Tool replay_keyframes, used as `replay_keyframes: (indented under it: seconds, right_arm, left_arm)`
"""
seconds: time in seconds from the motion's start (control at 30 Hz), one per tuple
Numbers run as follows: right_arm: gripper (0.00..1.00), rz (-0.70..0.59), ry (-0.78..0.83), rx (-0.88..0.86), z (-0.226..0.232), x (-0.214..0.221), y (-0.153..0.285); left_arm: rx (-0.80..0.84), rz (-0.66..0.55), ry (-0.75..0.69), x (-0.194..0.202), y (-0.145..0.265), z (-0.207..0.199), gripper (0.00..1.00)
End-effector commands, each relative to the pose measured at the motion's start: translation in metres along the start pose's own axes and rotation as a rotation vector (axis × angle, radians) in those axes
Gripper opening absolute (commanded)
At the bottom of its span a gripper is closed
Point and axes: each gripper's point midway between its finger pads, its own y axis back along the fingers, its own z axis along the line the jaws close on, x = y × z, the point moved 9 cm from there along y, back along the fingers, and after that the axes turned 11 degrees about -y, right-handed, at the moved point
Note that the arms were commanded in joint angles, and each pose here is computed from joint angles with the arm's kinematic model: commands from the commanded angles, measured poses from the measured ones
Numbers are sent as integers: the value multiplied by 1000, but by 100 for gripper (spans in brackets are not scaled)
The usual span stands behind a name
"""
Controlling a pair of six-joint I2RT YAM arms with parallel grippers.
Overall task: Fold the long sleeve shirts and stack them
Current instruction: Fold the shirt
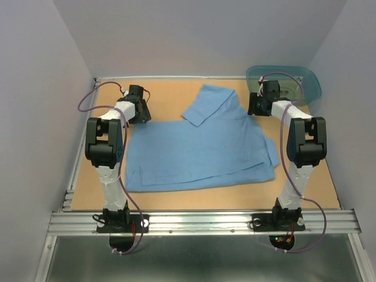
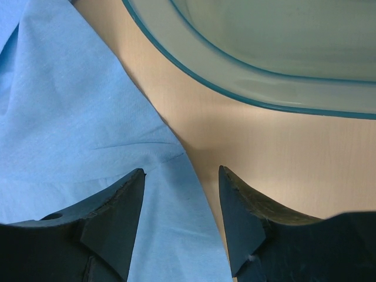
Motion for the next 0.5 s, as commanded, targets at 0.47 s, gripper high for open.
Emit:
replay_keyframes:
  seconds: [0.47]
  right_arm:
    - [59, 27, -2, -49, 3, 6, -8]
  left_arm:
    - [125, 56, -70, -4, -17, 9, 78]
